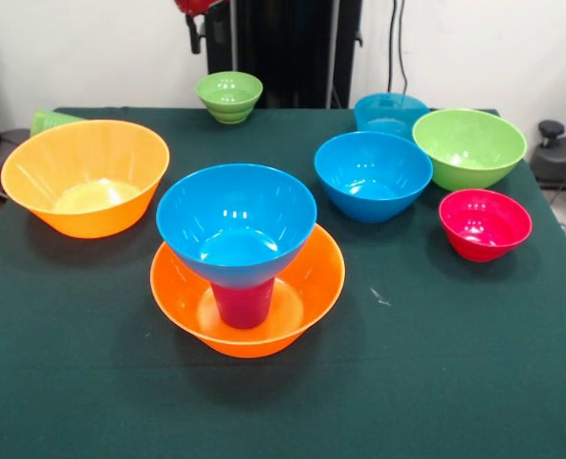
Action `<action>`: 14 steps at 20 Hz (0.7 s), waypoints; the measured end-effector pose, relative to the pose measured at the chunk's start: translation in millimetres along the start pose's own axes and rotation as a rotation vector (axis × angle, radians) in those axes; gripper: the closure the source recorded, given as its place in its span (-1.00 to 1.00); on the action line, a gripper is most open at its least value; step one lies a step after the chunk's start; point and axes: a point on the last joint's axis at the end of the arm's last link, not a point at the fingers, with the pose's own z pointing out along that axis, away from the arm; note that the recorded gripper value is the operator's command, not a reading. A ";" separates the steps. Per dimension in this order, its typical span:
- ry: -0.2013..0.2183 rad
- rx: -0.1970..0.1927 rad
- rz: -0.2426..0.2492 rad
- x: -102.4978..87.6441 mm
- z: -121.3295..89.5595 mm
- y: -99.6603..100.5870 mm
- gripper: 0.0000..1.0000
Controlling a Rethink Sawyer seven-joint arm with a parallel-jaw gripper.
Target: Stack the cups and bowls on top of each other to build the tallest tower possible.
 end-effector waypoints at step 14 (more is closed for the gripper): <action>-0.087 0.071 -0.046 -7.7 -8.5 -6.2 -1.00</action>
